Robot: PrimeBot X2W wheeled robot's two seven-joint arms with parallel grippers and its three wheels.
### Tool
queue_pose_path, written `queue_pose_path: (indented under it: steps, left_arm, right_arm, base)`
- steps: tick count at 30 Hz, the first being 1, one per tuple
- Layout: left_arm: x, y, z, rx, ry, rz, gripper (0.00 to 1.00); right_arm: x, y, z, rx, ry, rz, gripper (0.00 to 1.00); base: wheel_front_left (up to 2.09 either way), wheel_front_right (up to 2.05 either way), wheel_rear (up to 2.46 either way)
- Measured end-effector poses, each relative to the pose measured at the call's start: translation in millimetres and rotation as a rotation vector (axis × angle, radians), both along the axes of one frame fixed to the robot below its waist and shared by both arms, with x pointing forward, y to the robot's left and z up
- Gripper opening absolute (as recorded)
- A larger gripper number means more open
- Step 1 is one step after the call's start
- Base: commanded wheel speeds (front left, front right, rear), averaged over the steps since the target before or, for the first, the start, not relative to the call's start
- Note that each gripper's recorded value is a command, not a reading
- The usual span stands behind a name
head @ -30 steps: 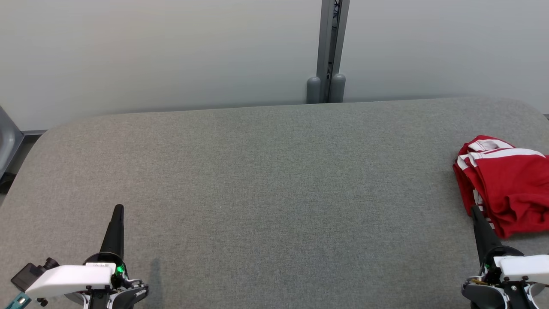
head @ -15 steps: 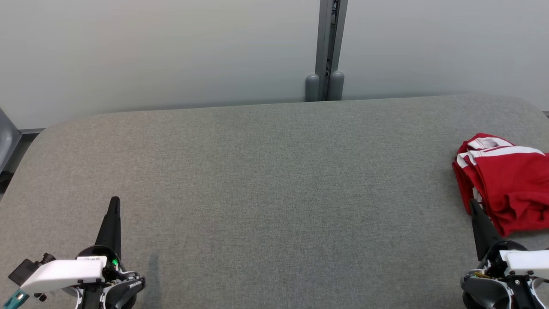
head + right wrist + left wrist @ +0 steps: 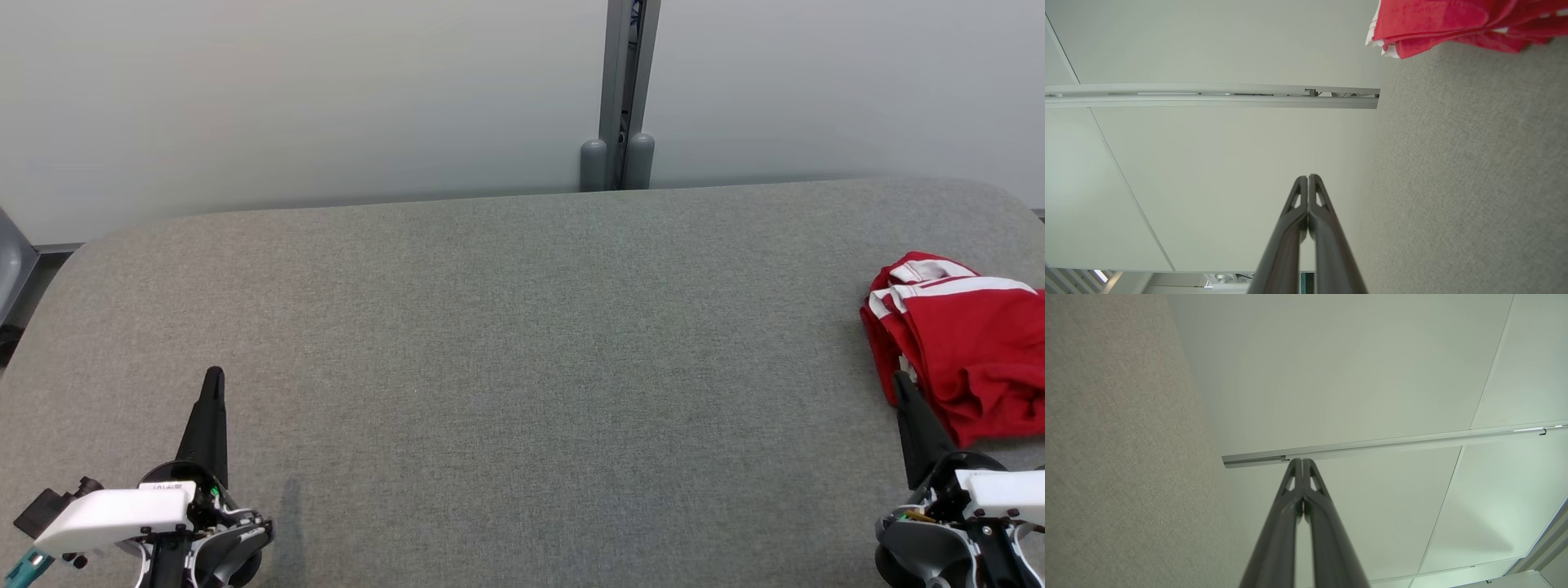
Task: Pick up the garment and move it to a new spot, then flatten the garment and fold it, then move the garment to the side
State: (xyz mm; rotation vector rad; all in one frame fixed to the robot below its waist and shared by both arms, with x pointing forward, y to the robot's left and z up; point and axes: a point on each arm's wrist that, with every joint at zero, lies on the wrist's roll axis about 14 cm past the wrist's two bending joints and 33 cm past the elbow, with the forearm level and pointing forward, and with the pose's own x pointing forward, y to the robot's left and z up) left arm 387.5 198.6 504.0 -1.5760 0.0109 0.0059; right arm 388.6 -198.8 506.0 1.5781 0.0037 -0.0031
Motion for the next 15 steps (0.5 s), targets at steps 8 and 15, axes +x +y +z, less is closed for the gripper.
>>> queue_pose_path:
  steps: [8,15]
  left_arm:
    - [0.0,0.3,0.0,-0.001,0.0,0.002,0.0]
    - [-0.1,0.2,0.0,-0.002,0.0,0.0,0.0]
  right_arm:
    - [0.0,0.0,0.0,0.0,0.0,0.0,0.0]
    - [0.0,0.0,0.0,0.0,0.0,0.0,0.0]
  base:
    - [0.0,0.0,0.0]
    - [0.0,0.0,0.0]
